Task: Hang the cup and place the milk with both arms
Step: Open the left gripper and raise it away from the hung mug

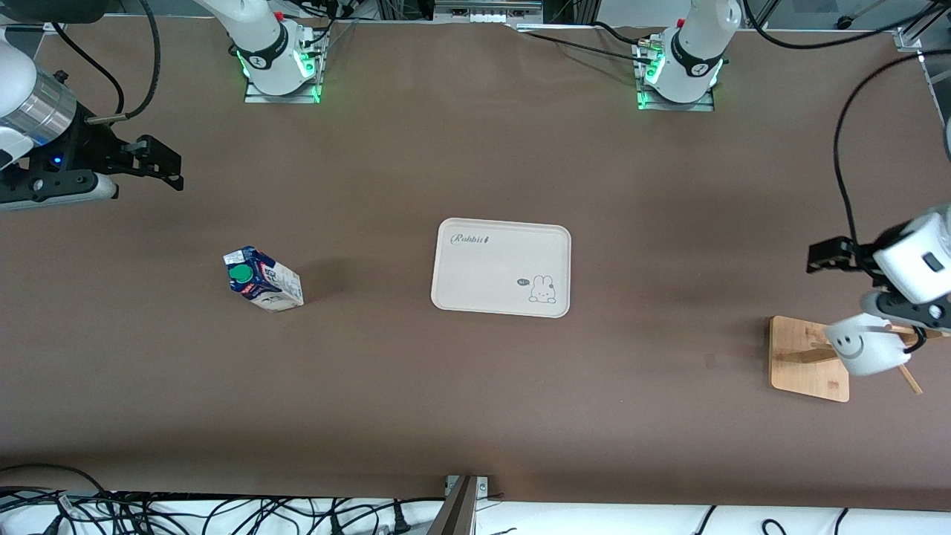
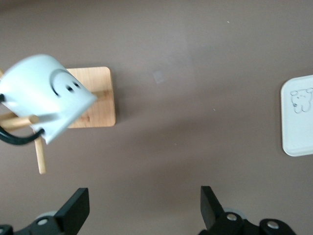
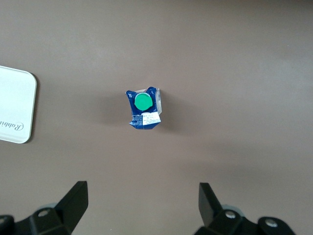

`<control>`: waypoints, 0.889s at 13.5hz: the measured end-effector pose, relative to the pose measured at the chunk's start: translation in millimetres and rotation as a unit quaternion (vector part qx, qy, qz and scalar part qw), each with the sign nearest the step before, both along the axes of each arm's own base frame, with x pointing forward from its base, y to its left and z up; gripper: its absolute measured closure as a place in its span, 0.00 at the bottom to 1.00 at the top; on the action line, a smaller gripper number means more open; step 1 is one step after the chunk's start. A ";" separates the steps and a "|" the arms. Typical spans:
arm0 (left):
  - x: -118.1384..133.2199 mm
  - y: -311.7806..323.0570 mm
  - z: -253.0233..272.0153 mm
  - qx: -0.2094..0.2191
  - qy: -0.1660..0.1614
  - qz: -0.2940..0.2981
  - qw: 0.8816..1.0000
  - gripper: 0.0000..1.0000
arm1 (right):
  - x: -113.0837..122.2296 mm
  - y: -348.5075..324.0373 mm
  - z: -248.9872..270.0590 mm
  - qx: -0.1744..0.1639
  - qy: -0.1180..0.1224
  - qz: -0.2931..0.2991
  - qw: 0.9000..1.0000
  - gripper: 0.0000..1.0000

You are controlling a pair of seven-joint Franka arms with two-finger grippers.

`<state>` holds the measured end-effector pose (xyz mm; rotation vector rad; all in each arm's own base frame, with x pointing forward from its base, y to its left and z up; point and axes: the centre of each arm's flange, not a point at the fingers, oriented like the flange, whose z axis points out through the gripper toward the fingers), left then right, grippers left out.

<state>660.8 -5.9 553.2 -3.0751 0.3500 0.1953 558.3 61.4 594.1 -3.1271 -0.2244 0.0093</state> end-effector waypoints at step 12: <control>-43.2 -23.3 63.0 0.001 -0.047 -0.020 0.999 0.00 | -0.6 -0.1 -0.1 0.000 0.003 0.000 1.000 0.00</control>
